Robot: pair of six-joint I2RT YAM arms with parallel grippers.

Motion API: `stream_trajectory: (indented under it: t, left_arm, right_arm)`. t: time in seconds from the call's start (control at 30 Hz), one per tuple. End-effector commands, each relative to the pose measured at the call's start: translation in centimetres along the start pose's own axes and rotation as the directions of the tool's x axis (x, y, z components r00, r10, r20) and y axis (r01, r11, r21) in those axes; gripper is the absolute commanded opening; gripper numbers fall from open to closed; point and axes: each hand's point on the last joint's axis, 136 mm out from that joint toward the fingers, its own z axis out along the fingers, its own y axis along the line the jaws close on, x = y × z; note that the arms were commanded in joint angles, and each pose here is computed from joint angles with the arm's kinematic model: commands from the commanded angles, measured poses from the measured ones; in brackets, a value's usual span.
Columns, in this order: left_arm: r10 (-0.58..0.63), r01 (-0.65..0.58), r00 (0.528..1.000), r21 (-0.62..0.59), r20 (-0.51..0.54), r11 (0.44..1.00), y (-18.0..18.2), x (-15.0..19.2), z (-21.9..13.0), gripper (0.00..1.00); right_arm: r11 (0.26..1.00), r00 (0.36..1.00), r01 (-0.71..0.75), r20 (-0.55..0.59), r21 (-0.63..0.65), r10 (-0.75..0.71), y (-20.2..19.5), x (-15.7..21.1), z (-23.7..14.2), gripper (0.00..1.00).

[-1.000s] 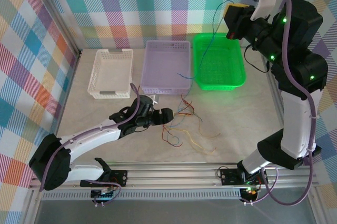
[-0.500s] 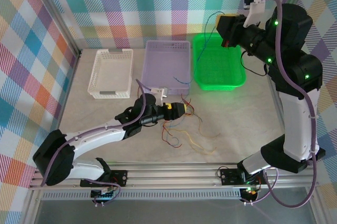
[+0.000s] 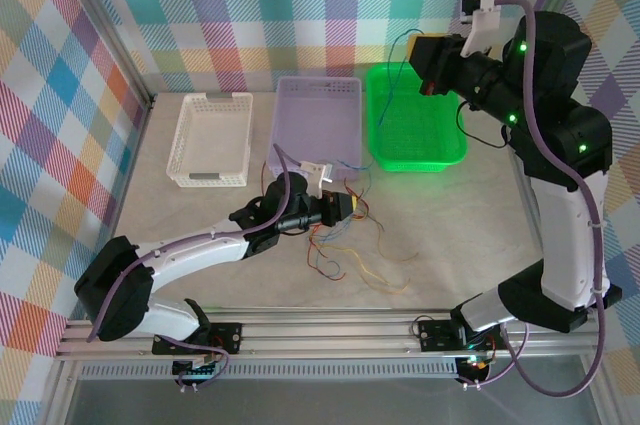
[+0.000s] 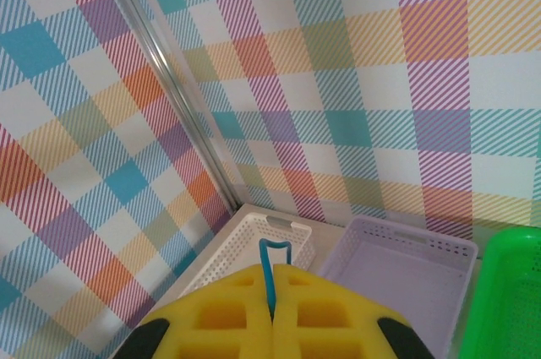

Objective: Untangle the cables

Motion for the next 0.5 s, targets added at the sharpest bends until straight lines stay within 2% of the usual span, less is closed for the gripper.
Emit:
stream_trajectory:
  t: [0.0, 0.07, 0.27, 0.4, 0.47]
  left_arm:
    - [0.028, -0.028, 0.999, -0.013, -0.02, 1.0, 0.2, 0.7, 0.0, 0.03]
    - [0.026, -0.027, 0.999, -0.032, -0.03, 0.999, 0.9, 1.3, -0.1, 0.0]
    - [0.023, -0.028, 0.998, -0.075, -0.063, 0.997, 2.6, 3.1, -0.7, 0.0]
    - [0.025, -0.029, 0.998, -0.062, -0.065, 0.998, 2.5, 3.5, -1.0, 0.0]
    - [0.029, -0.031, 0.998, -0.029, -0.062, 0.999, 1.8, 3.3, -1.2, 0.19]
  right_arm:
    - [0.999, 0.996, 0.01, 0.089, 0.033, -0.013, -0.1, -2.1, -2.2, 0.0]
    - [0.998, 0.994, 0.01, 0.111, 0.066, -0.017, -0.6, -2.5, -2.7, 0.0]
    - [0.983, 0.977, 0.0, 0.208, 0.183, -0.039, -2.3, -4.1, -4.7, 0.0]
    - [0.986, 0.978, 0.004, 0.205, 0.166, -0.038, -2.0, -4.0, -4.6, 0.0]
    - [0.989, 0.982, 0.003, 0.189, 0.15, -0.032, -1.9, -3.6, -4.2, 0.0]
